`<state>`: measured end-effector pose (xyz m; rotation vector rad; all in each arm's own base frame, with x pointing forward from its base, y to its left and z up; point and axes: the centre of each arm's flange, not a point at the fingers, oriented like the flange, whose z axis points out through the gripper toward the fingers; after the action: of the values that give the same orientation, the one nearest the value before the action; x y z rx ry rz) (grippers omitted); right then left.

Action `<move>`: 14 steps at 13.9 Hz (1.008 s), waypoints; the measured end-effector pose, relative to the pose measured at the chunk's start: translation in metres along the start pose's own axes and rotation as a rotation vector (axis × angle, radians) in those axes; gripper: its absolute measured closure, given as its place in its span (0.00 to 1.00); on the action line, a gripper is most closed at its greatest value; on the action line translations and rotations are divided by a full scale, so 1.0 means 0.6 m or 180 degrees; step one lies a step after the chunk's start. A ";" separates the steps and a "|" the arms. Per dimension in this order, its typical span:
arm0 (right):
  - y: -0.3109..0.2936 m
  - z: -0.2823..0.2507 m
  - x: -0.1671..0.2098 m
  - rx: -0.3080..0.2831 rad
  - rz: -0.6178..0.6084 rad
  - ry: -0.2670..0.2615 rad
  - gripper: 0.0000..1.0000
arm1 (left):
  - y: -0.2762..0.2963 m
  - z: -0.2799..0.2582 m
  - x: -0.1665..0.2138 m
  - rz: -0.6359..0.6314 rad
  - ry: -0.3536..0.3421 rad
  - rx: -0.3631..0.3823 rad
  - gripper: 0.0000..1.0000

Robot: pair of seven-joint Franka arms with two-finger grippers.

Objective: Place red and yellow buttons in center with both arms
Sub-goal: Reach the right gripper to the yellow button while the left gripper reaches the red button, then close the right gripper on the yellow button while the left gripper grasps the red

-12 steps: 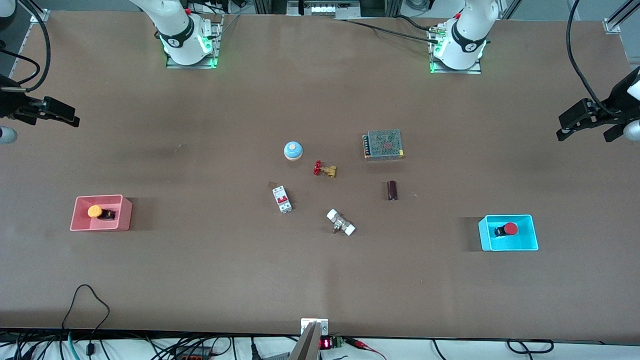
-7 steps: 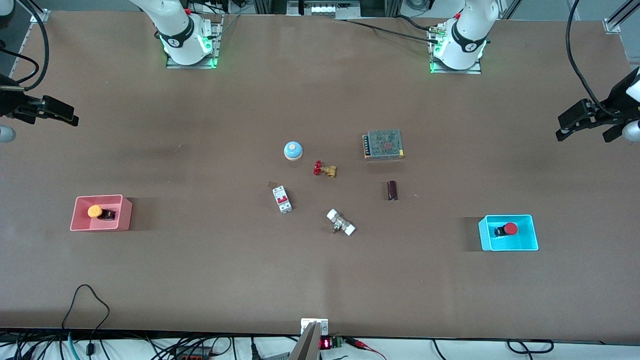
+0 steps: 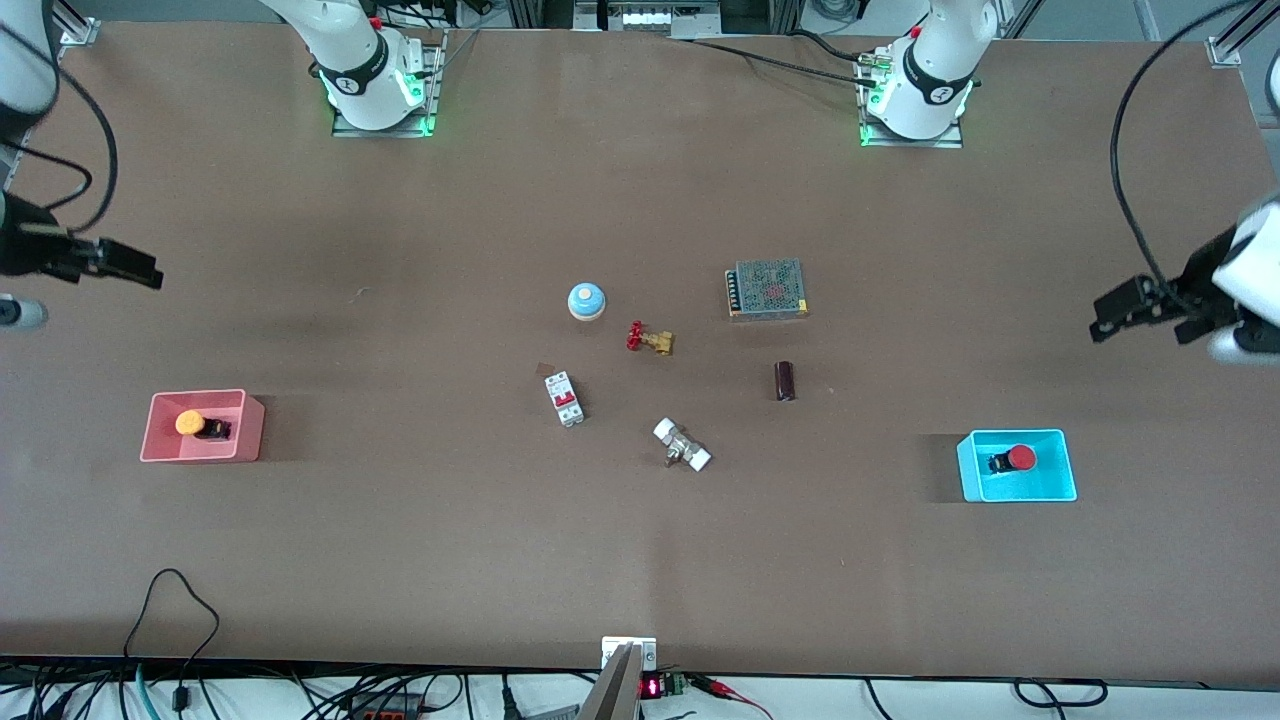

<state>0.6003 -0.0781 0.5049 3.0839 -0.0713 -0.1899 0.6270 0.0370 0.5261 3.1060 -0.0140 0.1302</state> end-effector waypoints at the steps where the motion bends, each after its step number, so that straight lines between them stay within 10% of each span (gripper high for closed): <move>1: 0.019 0.040 0.023 -0.0026 -0.0009 -0.0016 0.00 | -0.013 0.038 0.016 0.0011 0.0009 -0.0021 0.00; 14: 0.100 0.368 0.159 -0.0197 -0.0310 0.0107 0.00 | -0.064 0.425 0.073 0.0149 -0.0186 0.0048 0.00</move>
<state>0.6650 -0.1532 0.2776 3.0295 0.0847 -0.1412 0.6925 0.0669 0.2743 3.1245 -0.0875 0.0407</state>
